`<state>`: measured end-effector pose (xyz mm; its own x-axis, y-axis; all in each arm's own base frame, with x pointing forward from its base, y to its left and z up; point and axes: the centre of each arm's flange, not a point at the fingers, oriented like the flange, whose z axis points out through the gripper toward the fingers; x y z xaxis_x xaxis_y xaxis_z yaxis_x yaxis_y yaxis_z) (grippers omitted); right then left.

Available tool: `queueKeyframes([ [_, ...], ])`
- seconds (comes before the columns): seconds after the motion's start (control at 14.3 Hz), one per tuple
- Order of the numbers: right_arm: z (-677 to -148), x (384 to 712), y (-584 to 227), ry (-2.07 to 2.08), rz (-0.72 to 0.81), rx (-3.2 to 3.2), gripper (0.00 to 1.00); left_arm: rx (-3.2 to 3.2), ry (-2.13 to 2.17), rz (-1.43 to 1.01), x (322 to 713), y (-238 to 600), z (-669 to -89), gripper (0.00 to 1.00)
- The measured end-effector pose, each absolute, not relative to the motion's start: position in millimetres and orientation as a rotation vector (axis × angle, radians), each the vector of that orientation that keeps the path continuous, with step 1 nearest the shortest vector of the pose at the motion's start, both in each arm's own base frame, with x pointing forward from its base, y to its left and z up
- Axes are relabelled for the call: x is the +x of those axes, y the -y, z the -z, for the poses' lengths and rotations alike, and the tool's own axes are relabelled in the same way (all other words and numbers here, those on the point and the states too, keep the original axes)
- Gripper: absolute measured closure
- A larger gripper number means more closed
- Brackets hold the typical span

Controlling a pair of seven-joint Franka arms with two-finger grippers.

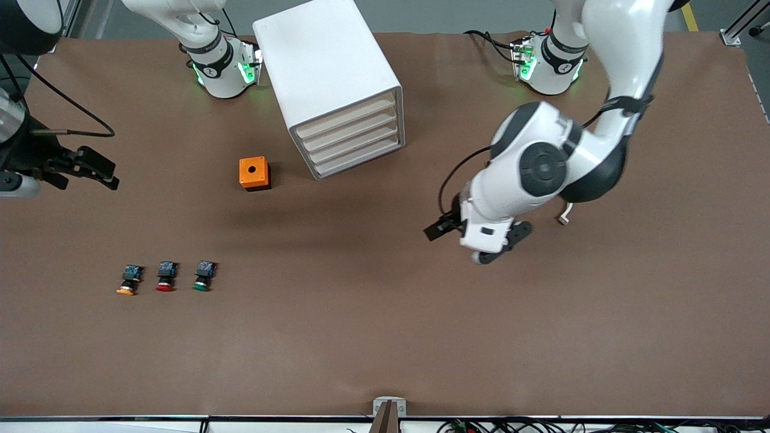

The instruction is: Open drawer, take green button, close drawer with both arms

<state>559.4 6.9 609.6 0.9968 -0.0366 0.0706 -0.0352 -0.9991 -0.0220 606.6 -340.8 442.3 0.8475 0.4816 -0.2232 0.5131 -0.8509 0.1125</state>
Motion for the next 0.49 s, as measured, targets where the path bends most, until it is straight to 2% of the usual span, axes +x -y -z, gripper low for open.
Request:
queueKeyframes([
  [0.49,-631,545,-5,-0.061,0.143,-3.115,0.00,3.008,-0.367,0.367,599,218,-521,0.00],
])
